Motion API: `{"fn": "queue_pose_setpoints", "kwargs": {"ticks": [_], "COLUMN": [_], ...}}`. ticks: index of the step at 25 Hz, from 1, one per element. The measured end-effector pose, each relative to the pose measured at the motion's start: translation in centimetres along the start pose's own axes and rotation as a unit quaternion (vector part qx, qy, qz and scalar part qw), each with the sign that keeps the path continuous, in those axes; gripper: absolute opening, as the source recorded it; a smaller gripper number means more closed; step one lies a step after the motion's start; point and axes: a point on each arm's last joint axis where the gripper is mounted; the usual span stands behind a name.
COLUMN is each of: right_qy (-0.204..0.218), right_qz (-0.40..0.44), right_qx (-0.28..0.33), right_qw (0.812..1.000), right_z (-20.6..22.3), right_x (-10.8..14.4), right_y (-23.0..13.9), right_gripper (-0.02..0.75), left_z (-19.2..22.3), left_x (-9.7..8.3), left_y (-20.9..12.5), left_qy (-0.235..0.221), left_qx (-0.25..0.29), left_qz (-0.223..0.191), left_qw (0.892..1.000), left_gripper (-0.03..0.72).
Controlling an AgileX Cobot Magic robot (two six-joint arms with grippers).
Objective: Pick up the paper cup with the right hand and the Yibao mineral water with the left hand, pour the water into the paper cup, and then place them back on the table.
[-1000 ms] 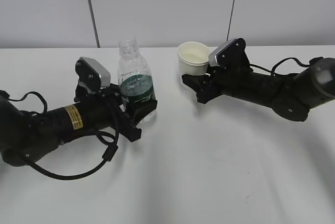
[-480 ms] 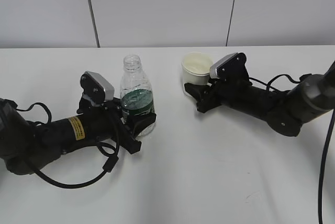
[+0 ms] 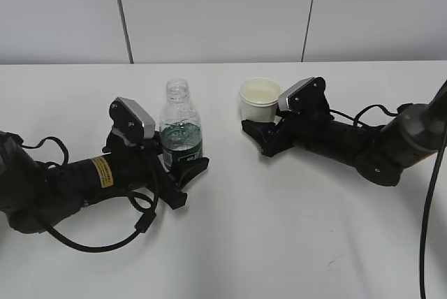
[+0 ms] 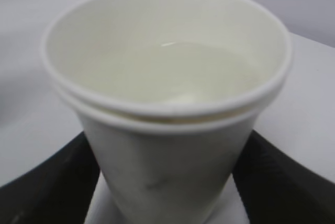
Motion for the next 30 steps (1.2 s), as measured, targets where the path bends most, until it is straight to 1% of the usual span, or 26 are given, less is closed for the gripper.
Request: {"fn": "queue_pose_setpoints", "kwargs": {"ticks": [1,2,3,5,11,17,20,21,23,26,27,30], "right_qy": [0.003,0.006,0.008,0.01,-0.001,-0.024,-0.045,-0.054,-0.083,-0.136,-0.152,-0.194], "right_qz": [0.005,0.007,0.008,0.009,0.009,0.035,0.042,0.044,0.052,0.07,0.076,0.088], "right_qx": [-0.001,-0.002,-0.002,-0.002,0.009,0.034,0.034,0.031,0.022,0.006,0.003,-0.007], "right_qw": [1.0,1.0,1.0,1.0,1.0,0.999,0.997,0.997,0.995,0.988,0.985,0.977], "right_z": [0.0,0.0,0.0,0.0,-1.5,-4.9,-6.5,-6.9,-8.0,-10.0,-10.7,-12.8], "right_x": [0.1,0.1,0.1,0.2,0.3,-0.1,-1.3,-1.8,-3.6,-6.4,-7.3,-9.7], "right_y": [0.0,0.0,0.0,0.0,1.1,0.2,0.3,0.4,0.7,1.0,0.9,0.9], "right_gripper": [0.621,0.641,0.652,0.659,0.661,0.66,0.659,0.658,0.651,0.638,0.633,0.624], "left_z": [0.0,0.0,0.0,-0.1,-2.2,-5.2,-6.7,-7.2,-8.5,-10.4,-11.1,-12.9], "left_x": [0.0,0.0,0.1,0.0,-1.3,-1.2,-1.3,-1.1,-0.1,2.4,3.1,4.9], "left_y": [0.0,0.0,0.0,-0.1,-0.8,-0.4,-0.6,-0.7,-1.1,-1.9,-2.3,-3.3], "left_qy": [0.001,0.001,0.003,0.003,0.001,0.036,0.052,0.066,0.115,0.197,0.218,0.263], "left_qx": [0.001,0.001,0.001,0.005,0.036,0.04,0.055,0.062,0.078,0.098,0.103,0.119], "left_qz": [0.0,-0.001,-0.001,-0.003,-0.027,-0.052,-0.045,-0.041,-0.049,-0.073,-0.08,-0.086], "left_qw": [1.0,1.0,1.0,1.0,0.999,0.997,0.996,0.995,0.989,0.973,0.967,0.953], "left_gripper": [0.465,0.496,0.517,0.538,0.548,0.548,0.548,0.548,0.548,0.548,0.548,0.548]}}
Point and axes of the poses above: a point on each arm's last joint axis where the gripper is mounted, z pointing out along that axis toward the gripper, x along the wrist's bending axis when the last joint is at zero, y = z × x, and after that the axes turned 13 degrees about z, right-handed
